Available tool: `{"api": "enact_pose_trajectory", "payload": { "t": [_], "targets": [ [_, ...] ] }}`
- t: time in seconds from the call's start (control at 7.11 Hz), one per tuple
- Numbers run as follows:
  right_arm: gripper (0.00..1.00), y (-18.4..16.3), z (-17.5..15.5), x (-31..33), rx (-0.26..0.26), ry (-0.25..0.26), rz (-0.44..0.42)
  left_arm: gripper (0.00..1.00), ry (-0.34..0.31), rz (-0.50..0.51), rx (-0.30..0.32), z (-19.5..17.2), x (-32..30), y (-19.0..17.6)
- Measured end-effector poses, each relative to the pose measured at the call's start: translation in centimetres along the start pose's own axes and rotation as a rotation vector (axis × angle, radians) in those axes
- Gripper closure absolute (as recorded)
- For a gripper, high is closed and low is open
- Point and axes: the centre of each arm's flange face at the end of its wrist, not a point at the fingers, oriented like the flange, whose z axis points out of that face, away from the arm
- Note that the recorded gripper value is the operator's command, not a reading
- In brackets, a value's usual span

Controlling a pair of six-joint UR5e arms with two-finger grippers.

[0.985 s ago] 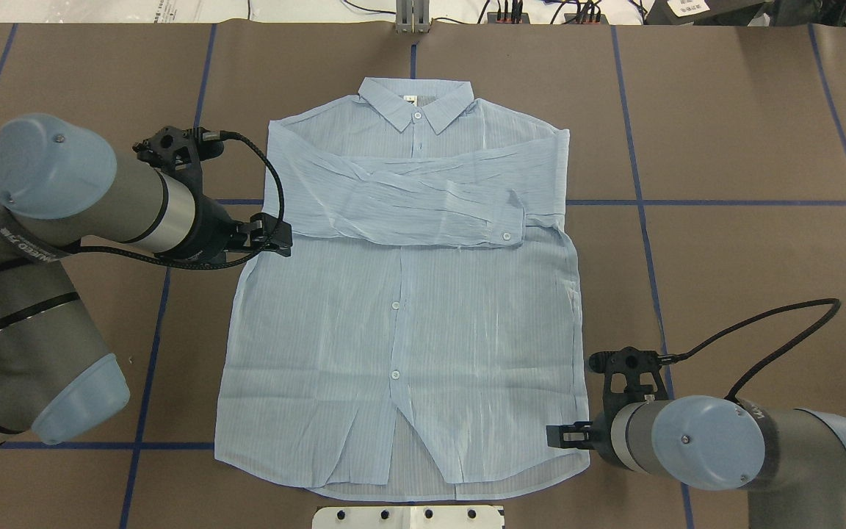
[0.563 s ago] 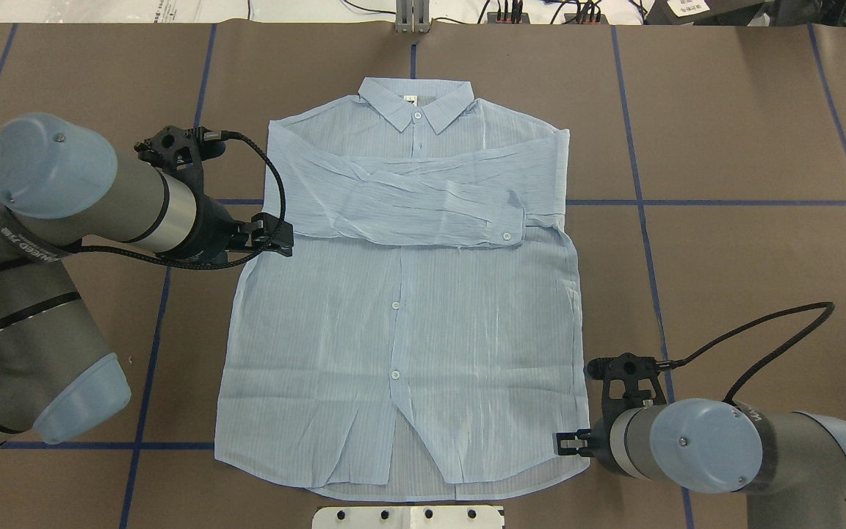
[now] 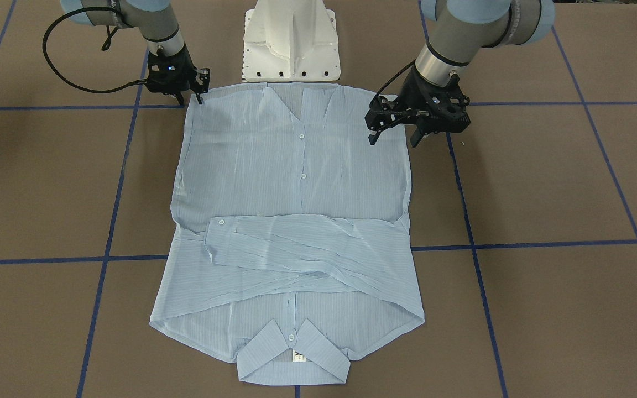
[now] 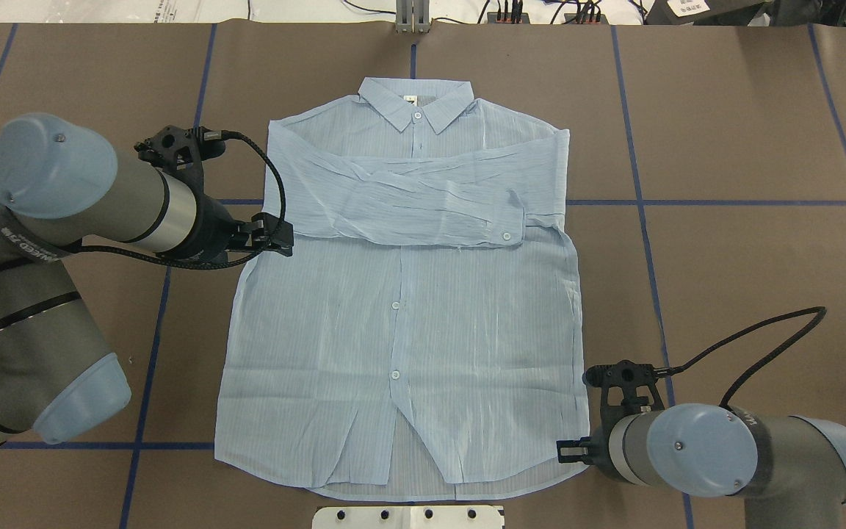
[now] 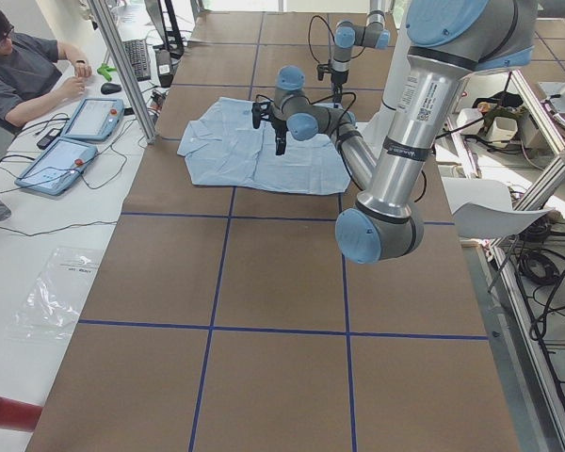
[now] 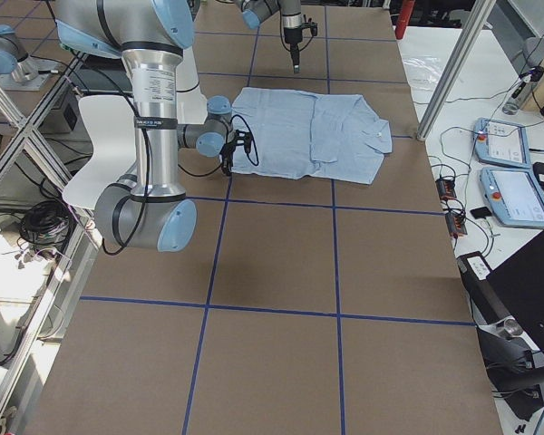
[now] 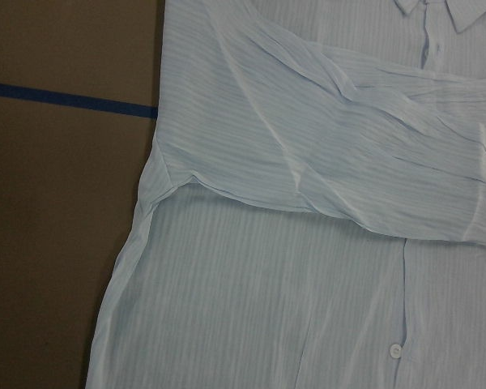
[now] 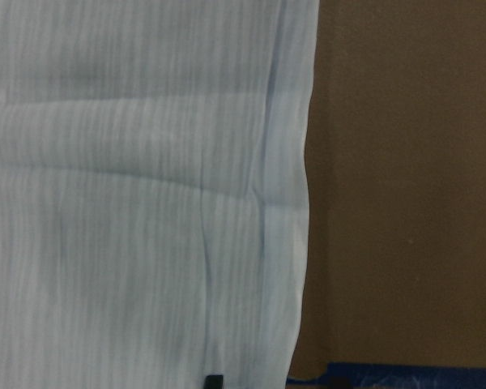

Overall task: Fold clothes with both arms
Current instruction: 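Lower the left gripper to the hem corner while the right gripper grasps the other corner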

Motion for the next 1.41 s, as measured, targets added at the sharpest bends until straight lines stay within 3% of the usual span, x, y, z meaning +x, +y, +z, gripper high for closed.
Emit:
{"api": "enact_pose_trajectory", "payload": {
  "t": [0.14, 0.28, 0.7, 1.13, 1.41],
  "targets": [
    [0.98, 0.1, 0.0, 0.0, -0.006, -0.001, 0.000, 0.01, -0.001, 0.000, 0.000, 0.0, 0.0, 0.0],
    [1.00, 0.1, -0.1, 0.0, -0.013, -0.002, 0.000, 0.01, -0.002, -0.001, 0.000, 0.1, 0.0, 0.0],
    [1.00, 0.1, -0.3, 0.0, -0.021, -0.007, 0.001, 0.01, -0.007, -0.001, 0.002, 0.4, -0.2, -0.1],
    [1.00, -0.5, -2.7, -1.0, 0.009, -0.062, 0.003, 0.01, -0.026, -0.013, -0.002, 1.0, -1.2, 0.5],
    [1.00, -1.0, -3.4, -1.5, 0.041, -0.081, 0.005, 0.07, -0.083, -0.046, -0.034, 3.8, -2.9, 4.1]
  ]
}}
